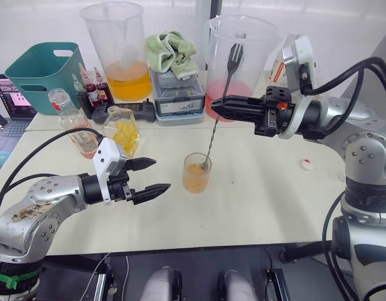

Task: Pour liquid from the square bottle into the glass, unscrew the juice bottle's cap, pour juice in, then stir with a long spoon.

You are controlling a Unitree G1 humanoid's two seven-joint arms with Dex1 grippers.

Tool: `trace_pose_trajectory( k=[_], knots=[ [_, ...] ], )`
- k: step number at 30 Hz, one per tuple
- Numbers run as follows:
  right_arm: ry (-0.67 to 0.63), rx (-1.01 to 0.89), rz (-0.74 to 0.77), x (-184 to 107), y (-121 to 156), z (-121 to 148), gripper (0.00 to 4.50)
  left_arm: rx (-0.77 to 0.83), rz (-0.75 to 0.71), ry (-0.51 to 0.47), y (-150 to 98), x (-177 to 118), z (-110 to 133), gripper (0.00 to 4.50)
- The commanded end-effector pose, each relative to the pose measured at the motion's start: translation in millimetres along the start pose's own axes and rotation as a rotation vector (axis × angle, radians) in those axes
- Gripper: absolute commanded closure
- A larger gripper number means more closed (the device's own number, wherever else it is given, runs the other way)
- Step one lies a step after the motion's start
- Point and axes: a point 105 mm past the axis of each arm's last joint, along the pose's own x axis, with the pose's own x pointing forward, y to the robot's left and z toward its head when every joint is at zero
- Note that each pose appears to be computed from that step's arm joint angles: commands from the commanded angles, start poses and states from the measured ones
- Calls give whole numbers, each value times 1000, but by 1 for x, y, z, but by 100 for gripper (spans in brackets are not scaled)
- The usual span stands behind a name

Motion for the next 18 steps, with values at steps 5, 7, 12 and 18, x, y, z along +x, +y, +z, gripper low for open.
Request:
trace_pose_trajectory(
  k=[5, 7, 12, 18],
  knots=[
    [-20, -37, -14, -12, 2, 15, 450, 41, -11, -20, -2, -3, 6, 4],
    [-43, -27, -19, -16, 1, 22, 450, 43, -12, -23, -2, -3, 6, 4],
    [-90, -14, -69, -30, -9, 38, 450, 59, -18, 9, -1, -2, 0, 4],
    [-87, -10, -128, -47, -17, 55, 450, 66, -20, -13, -1, -4, 5, 4]
  ],
)
